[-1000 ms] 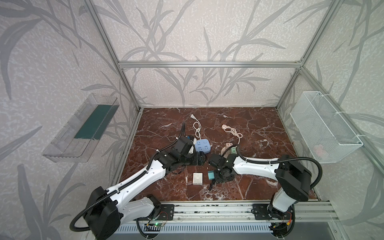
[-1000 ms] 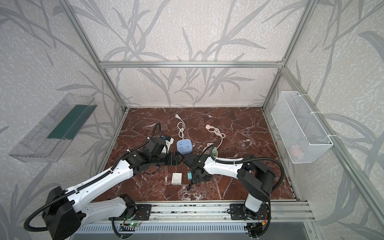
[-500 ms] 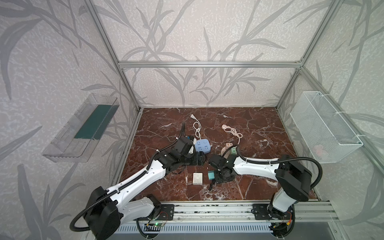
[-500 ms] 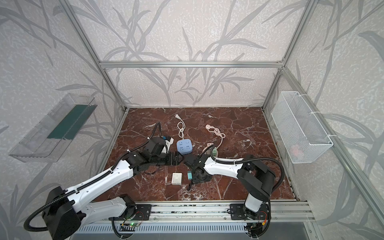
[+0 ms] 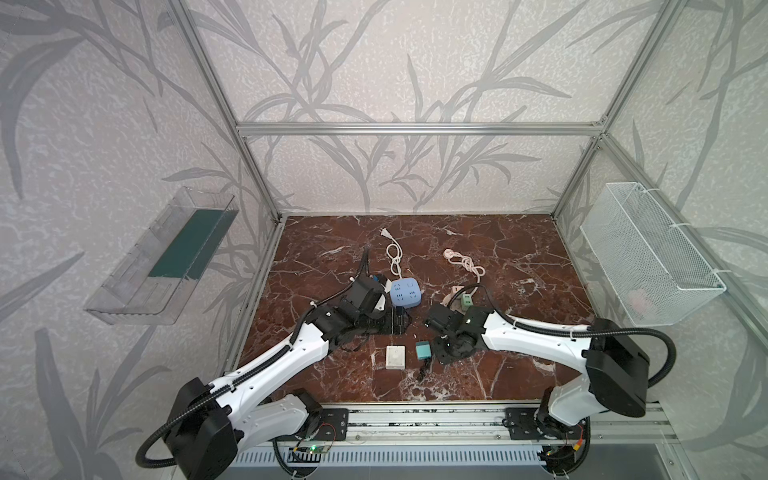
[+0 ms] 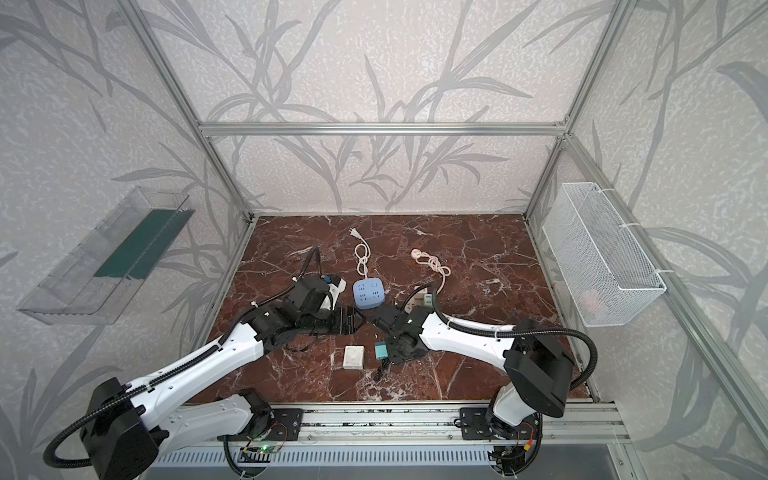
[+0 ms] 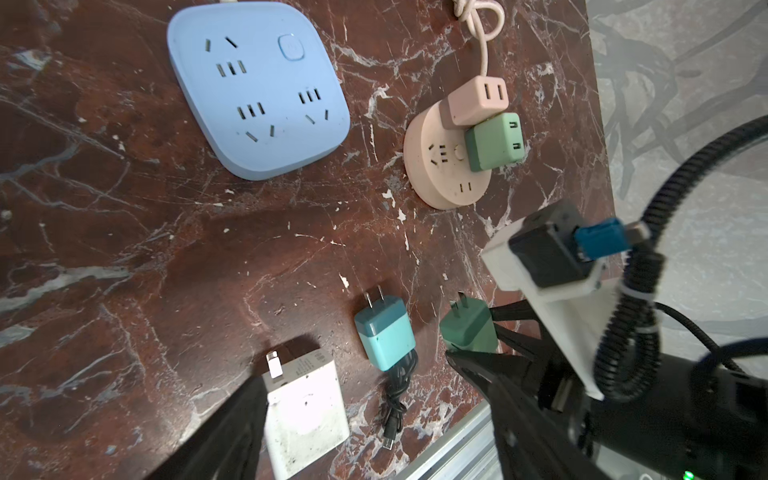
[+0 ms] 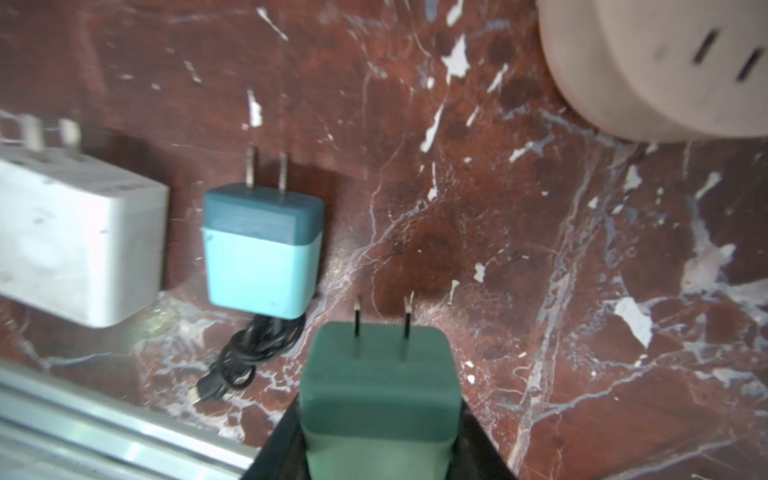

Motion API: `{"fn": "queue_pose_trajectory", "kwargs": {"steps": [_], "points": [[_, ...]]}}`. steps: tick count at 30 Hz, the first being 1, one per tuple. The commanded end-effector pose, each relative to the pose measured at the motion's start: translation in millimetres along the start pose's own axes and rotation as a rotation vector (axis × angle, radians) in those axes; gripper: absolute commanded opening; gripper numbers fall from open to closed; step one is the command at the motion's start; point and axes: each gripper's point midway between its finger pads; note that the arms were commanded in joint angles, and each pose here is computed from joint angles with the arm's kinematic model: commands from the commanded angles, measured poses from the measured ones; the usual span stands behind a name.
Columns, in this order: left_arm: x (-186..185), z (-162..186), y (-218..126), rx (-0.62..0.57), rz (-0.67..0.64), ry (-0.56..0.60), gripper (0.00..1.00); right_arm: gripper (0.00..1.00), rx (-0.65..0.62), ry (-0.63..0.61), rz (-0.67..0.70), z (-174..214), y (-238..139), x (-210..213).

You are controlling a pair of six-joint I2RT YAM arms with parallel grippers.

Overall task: Insert the plug
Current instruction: 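Close the right gripper on the green charger and lift it, then bring the green charger to the left gripper while the left gripper closes on it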

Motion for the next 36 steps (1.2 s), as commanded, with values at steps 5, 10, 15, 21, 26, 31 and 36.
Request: {"fn": "queue_pose_trajectory", "kwargs": {"steps": [5, 10, 15, 21, 26, 31, 36], "points": [[-33, 7, 2, 0.033, 0.196, 0.003, 0.77, 0.0, -0.154, -0.21, -0.187, -21, -52, 32], [-48, 7, 1, 0.024, 0.269, -0.002, 0.72, 0.0, -0.204, -0.267, -0.215, -28, -74, 38], [-58, 8, 1, 0.025, 0.313, 0.0, 0.7, 0.0, -0.233, -0.27, -0.224, -34, -85, 42], [-64, 8, 0, 0.021, 0.346, -0.001, 0.69, 0.0, -0.252, -0.279, -0.238, -39, -93, 47], [-68, 7, 0, 0.021, 0.36, -0.003, 0.67, 0.0, -0.268, -0.289, -0.241, -43, -98, 50], [-80, 5, 2, 0.03, 0.437, -0.031, 0.61, 0.0, -0.285, -0.292, -0.236, -46, -100, 50], [-85, 5, 6, 0.044, 0.473, -0.055, 0.58, 0.0, -0.301, -0.294, -0.24, -50, -102, 52]]}}
Point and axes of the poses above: each gripper's point midway between its finger pads, its own y axis out along the fingers, its own x axis along the line the jaws close on, z = x × y, and after that the axes turned 8 degrees about y, right-handed
